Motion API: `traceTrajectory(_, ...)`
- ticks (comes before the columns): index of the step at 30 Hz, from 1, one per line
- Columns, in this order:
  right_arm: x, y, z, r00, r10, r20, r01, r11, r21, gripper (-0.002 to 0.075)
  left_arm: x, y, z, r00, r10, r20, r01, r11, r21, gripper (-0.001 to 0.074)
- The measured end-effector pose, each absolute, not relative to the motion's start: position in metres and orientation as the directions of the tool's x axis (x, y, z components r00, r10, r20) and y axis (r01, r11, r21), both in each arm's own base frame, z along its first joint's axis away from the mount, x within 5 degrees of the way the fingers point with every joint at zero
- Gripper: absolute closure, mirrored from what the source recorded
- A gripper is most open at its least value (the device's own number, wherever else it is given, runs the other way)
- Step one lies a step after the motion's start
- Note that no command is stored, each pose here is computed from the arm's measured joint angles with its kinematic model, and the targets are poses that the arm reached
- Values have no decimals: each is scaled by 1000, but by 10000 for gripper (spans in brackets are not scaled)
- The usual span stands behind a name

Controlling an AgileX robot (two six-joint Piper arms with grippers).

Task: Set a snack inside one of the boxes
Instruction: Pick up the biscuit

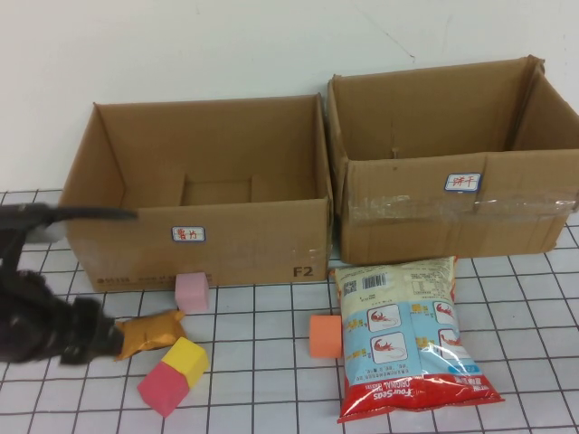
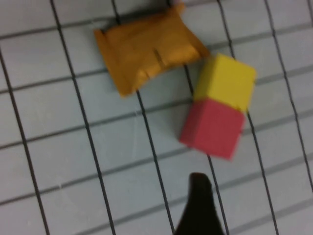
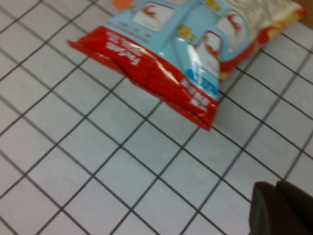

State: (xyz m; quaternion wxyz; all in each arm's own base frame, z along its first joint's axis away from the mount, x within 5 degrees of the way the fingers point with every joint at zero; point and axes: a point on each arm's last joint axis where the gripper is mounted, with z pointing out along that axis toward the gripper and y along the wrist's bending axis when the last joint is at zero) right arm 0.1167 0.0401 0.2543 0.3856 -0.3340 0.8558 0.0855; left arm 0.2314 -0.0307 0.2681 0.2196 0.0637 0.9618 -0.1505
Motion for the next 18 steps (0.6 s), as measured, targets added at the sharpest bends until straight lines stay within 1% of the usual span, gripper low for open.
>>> traceTrajectory(2,116,43,254,-450,-533,-716,-666,735,-128,727,245,-30,261,-903,10,-431,141,952,-273,259)
traceTrajectory(5,116,44,254,-438,-545,-715,-674,725,-140,727,265,-30,247,-916,-29,-400,94,954,-285,248)
traceTrajectory(10,115,43,252,-436,-563,-702,-679,718,-154,727,291,-40,228,-927,-24,-374,90,955,-283,243)
traceTrajectory(14,115,42,249,-439,-560,-702,-672,724,-157,727,309,-58,209,-952,-20,-306,71,957,-282,242)
traceTrajectory(18,116,42,247,-441,-555,-705,-666,729,-157,727,324,-72,194,-972,-41,-230,9,977,-211,242)
